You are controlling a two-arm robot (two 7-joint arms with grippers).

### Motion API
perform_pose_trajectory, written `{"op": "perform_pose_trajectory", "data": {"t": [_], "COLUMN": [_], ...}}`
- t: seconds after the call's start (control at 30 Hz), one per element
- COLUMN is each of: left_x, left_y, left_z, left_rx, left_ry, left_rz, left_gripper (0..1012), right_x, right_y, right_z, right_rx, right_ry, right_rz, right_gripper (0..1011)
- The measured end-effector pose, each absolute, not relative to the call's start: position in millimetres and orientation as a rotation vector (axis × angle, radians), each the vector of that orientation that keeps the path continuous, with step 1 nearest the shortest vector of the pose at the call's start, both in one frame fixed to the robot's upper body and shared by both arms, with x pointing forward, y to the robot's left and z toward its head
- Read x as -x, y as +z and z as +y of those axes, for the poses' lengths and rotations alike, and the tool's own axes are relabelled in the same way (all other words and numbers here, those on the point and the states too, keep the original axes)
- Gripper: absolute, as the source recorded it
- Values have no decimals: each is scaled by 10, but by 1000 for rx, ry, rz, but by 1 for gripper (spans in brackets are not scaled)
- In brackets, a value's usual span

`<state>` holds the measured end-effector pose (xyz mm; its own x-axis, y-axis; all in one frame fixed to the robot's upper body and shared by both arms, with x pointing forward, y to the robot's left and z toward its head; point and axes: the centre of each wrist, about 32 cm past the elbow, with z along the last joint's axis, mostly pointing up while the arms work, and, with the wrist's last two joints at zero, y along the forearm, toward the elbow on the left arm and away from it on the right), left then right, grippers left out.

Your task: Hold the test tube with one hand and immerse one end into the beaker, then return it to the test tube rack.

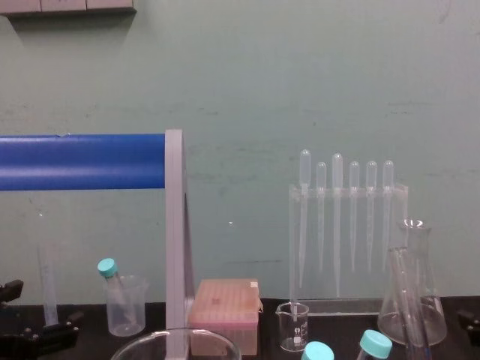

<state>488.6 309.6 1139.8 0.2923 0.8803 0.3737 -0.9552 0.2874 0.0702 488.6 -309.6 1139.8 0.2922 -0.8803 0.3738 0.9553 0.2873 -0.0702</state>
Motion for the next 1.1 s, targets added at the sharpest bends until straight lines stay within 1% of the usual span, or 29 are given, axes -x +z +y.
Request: {"op": "perform_pose_trajectory", "data": {"t": [1.1], "left_x": [-4886], "left_y": [11398], "left_z": [3097], "left_rx": [-304], "left_ry": [1248], "left_rz": [-285], "left_gripper": [1000], "right_x": [-4886], "right_y": [11398], "right_z": [-3096], "right_rx": [304], "right_ry": [-1248], "right_rz": [-285], "right_gripper": [1003]}}
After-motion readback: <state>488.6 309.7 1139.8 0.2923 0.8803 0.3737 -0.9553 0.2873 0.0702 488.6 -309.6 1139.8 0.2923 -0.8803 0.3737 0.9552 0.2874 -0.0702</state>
